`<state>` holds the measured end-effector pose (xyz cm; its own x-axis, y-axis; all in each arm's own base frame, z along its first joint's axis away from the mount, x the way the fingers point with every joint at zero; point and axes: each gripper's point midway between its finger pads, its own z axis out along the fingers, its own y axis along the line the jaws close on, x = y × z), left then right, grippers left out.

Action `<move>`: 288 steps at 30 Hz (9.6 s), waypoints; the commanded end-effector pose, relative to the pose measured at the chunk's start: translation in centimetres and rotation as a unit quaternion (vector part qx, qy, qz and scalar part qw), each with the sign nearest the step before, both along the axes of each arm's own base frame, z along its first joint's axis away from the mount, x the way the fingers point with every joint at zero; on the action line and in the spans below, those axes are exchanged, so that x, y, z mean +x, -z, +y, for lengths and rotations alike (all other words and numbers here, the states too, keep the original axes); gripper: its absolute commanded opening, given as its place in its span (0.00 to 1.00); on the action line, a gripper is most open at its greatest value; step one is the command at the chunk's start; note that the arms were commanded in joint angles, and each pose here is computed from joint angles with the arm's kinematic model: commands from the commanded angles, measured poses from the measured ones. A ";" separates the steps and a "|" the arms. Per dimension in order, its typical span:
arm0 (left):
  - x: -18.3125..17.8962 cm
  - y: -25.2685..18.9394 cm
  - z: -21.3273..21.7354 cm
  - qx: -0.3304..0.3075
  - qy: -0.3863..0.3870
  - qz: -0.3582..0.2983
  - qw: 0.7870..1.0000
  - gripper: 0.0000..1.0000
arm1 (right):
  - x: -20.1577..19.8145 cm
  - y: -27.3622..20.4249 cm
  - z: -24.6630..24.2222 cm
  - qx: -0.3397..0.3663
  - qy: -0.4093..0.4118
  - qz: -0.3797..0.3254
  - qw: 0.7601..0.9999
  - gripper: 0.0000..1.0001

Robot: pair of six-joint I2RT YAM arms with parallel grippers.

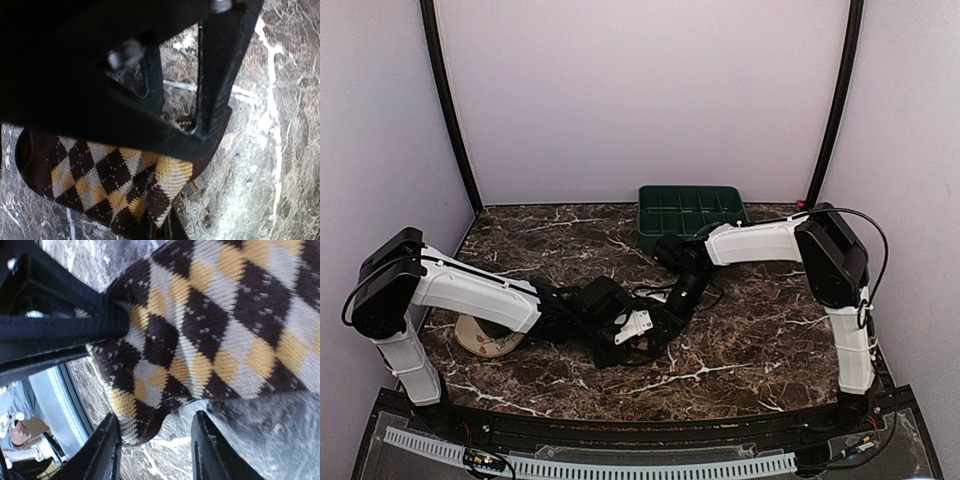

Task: Roll the socks
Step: Roll the sock at the center of the board.

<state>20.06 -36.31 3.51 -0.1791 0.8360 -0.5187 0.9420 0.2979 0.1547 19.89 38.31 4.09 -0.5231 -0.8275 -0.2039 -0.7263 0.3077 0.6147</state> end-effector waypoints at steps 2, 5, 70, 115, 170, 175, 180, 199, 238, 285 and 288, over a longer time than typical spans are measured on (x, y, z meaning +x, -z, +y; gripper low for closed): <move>-0.8 0.7 0.7 0.017 -0.008 0.062 0.998 0.00 | 1.5 -4.9 2.4 0.101 0.024 -0.024 0.994 0.45; -0.6 0.4 1.0 0.006 -0.023 0.088 0.996 0.00 | 1.8 -5.0 2.4 0.110 0.033 -0.026 0.993 0.45; -0.4 0.2 5.4 -0.063 -0.092 0.504 0.856 0.00 | -3.6 -4.8 6.4 0.103 -0.124 -0.554 0.817 0.42; -1.0 0.3 5.7 -0.069 -0.090 0.529 0.841 0.00 | -1.0 0.8 6.7 0.051 -0.188 -0.531 0.824 0.30; 8.6 -4.0 11.0 -0.142 -0.320 0.246 0.904 0.29 | -2.5 2.8 6.6 0.019 -0.149 -0.247 0.957 0.00; 8.5 -4.4 11.9 -0.185 -0.347 0.211 0.895 0.27 | -2.0 2.6 6.6 0.024 -0.138 -0.222 0.965 0.00; 7.7 -4.5 12.7 -0.207 -0.354 0.166 0.897 0.26 | -1.5 2.1 6.7 0.030 -0.129 -0.192 0.972 0.00; 2.1 -5.8 10.8 -0.242 -0.244 0.038 0.938 0.27 | -0.4 2.0 6.3 0.021 -0.102 -0.051 0.993 0.00; -0.3 -1.4 5.0 -0.027 -0.022 -0.103 0.994 0.36 | -0.1 2.2 5.8 0.025 -0.103 0.022 0.994 0.00; -2.1 3.3 5.9 0.107 0.009 0.002 0.994 0.00 | 1.3 0.9 5.0 0.060 -0.073 0.024 0.995 0.28; -2.5 3.3 5.8 0.105 0.009 0.027 0.994 0.00 | 1.9 0.3 4.7 0.075 -0.059 0.022 0.995 0.32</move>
